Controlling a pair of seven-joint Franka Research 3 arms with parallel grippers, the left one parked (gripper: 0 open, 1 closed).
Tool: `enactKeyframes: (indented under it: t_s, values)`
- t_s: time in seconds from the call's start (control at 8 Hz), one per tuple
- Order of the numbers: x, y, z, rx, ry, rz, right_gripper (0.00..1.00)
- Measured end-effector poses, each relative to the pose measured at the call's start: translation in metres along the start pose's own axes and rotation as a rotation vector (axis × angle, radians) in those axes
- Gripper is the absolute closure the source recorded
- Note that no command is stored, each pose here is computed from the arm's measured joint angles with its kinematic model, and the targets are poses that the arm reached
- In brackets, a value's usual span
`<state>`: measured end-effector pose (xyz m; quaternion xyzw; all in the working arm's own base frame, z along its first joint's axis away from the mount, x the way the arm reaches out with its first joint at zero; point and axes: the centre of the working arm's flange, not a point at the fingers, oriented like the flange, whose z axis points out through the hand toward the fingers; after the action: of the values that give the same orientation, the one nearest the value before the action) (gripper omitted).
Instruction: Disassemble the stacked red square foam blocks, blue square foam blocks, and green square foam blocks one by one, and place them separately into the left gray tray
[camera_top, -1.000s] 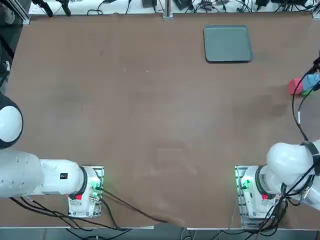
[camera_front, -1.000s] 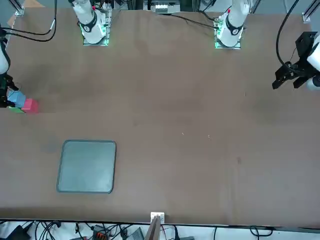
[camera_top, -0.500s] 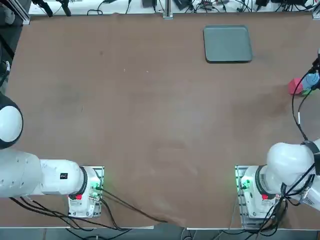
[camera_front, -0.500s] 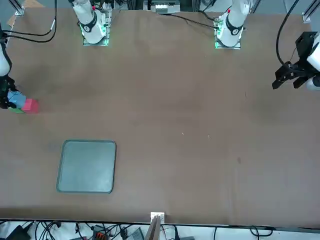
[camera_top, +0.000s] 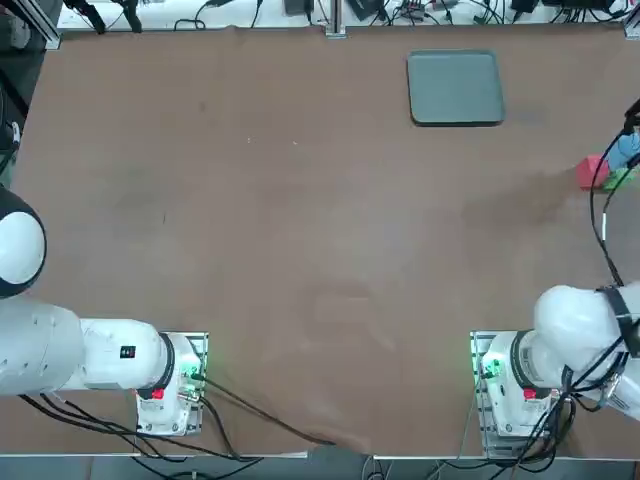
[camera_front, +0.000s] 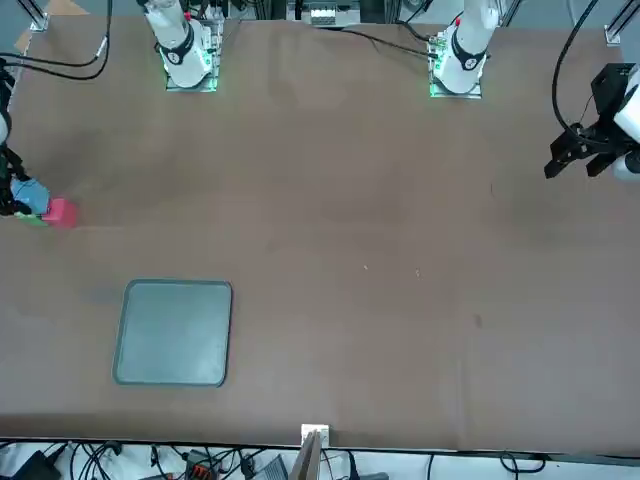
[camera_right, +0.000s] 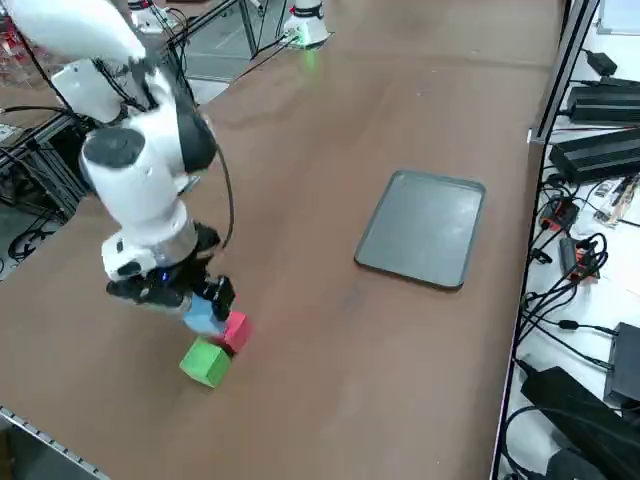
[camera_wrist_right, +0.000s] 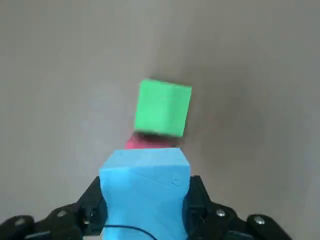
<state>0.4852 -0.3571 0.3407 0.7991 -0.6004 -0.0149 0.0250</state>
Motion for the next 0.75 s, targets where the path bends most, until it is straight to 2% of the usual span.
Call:
enactKeyframes:
  t_s: [0.25, 0.38, 0.5, 0.75]
  values:
    - [-0.063, -0.059, -0.056, 0.001, -0.035, -0.373, 0.25]
    - [-0.105, -0.099, -0.063, 0.014, -0.037, -0.560, 0.25]
    - [-0.151, -0.139, -0.057, 0.027, -0.032, -0.720, 0.25]
    - [-0.236, -0.219, -0.031, 0.026, 0.037, -0.975, 0.25]
